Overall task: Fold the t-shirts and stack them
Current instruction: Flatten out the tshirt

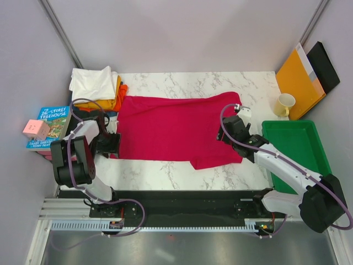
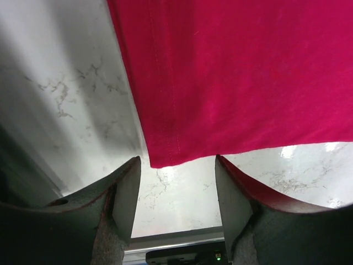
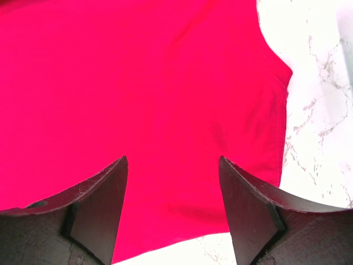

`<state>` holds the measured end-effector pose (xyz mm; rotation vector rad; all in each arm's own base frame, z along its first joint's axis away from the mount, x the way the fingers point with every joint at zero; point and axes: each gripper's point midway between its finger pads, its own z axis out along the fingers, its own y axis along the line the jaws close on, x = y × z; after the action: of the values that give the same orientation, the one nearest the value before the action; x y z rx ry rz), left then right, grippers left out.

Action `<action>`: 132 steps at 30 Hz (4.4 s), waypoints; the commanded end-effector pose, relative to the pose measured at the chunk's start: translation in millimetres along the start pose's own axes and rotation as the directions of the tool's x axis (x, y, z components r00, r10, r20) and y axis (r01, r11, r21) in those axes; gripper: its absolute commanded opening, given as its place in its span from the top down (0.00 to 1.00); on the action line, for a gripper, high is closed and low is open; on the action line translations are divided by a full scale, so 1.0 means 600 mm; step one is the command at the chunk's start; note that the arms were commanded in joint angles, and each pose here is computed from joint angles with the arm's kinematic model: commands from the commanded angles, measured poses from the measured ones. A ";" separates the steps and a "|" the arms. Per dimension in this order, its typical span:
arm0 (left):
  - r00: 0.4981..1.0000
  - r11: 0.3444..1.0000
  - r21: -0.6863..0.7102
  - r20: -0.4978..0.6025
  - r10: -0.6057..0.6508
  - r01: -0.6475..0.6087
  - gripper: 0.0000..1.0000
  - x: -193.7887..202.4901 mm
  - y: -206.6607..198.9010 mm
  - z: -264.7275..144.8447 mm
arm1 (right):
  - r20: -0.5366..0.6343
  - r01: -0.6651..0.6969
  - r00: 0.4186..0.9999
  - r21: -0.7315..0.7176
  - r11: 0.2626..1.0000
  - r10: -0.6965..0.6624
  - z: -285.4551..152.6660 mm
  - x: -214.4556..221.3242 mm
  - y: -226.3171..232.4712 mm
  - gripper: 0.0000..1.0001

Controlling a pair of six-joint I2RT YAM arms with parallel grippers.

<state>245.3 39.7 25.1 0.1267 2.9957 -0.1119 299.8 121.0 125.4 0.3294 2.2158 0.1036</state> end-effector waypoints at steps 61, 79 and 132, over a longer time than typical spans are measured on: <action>0.956 0.990 0.132 0.294 0.010 -0.051 0.98 -0.088 -0.051 -0.069 | -0.206 -0.113 0.966 0.206 0.972 0.157 0.068 0.194 -0.072 0.63; 0.954 0.988 0.141 0.299 0.010 -0.055 0.98 -0.090 -0.053 -0.062 | 0.035 -0.068 0.997 0.042 0.997 0.066 -0.016 -0.006 0.034 1.00; 0.957 0.990 0.133 0.291 0.013 -0.055 0.98 -0.109 -0.047 -0.053 | -0.121 0.108 0.987 0.013 0.994 -0.105 0.161 0.045 0.075 0.59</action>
<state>288.7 10.5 53.6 0.1563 2.7531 -0.3102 367.4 164.0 53.9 0.1883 2.3677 0.0047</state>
